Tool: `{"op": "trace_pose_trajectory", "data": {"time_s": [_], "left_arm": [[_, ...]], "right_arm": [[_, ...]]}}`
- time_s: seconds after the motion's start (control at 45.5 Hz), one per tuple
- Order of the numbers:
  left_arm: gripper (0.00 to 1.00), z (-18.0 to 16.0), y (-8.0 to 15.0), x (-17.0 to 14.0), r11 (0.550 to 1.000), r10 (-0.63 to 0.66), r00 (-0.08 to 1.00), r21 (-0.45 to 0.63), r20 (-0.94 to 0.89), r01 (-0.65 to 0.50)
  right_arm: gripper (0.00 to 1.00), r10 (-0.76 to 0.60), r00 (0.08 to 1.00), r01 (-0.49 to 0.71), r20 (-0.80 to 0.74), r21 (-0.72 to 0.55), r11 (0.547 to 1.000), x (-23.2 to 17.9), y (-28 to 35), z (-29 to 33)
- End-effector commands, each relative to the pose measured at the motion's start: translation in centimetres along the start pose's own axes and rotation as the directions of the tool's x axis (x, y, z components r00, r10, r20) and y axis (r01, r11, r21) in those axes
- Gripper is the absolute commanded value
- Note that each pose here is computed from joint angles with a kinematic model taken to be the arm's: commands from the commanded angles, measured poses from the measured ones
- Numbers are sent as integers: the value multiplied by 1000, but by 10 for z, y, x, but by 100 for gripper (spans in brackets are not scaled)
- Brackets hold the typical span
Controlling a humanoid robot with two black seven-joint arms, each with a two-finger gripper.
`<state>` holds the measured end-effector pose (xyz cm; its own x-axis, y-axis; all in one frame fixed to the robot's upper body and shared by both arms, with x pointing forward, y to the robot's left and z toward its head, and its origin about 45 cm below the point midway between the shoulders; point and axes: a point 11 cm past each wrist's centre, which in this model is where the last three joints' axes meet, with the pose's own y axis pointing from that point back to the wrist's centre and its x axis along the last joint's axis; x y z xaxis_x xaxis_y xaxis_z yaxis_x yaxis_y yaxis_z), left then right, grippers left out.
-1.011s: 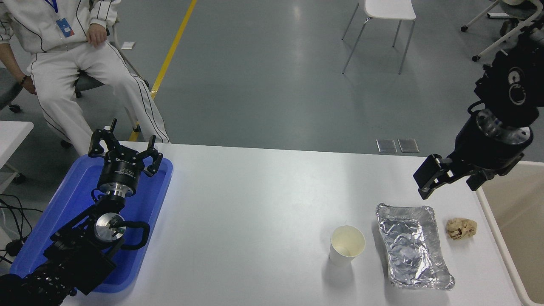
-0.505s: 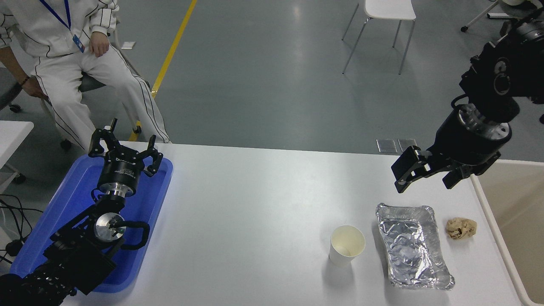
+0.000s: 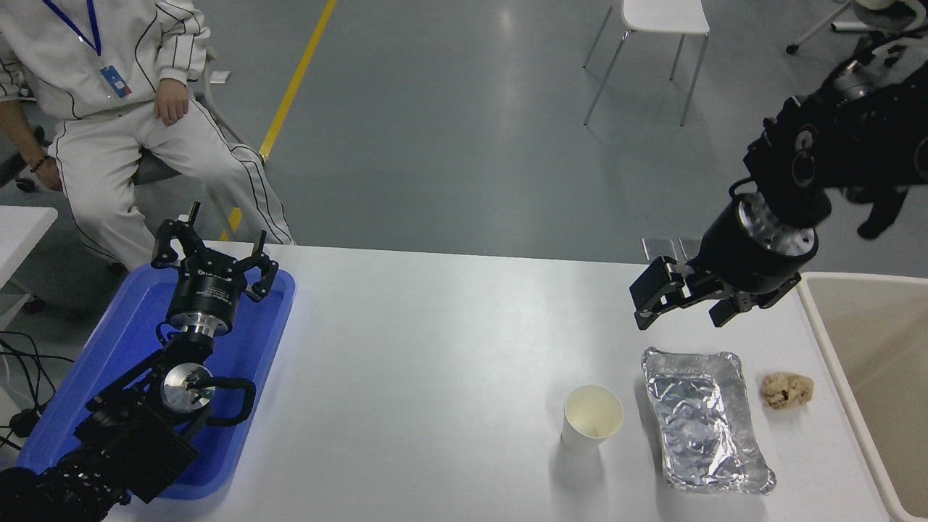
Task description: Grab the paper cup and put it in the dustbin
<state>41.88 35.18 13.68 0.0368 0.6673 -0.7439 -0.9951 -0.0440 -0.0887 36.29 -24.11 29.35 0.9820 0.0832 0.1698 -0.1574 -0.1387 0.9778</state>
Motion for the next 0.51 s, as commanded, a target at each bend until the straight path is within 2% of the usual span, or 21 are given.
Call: {"op": "trace_pose_trajectory", "data": {"time_s": [0.0, 0.11, 0.484], "left_arm": [[100, 0, 0, 0, 1000, -2, 1000, 1, 0, 2], [100, 0, 0, 0, 1000, -2, 1000, 0, -2, 2], [100, 0, 0, -1, 1000, -3, 1000, 1, 0, 3]], "right_arm": [[97, 19, 1000, -19, 14, 21, 1000, -7, -56, 4], [97, -40, 999, 40, 0, 19, 999, -23, -80, 3], [97, -88, 996, 87, 26, 49, 995, -43, -134, 8]]}}
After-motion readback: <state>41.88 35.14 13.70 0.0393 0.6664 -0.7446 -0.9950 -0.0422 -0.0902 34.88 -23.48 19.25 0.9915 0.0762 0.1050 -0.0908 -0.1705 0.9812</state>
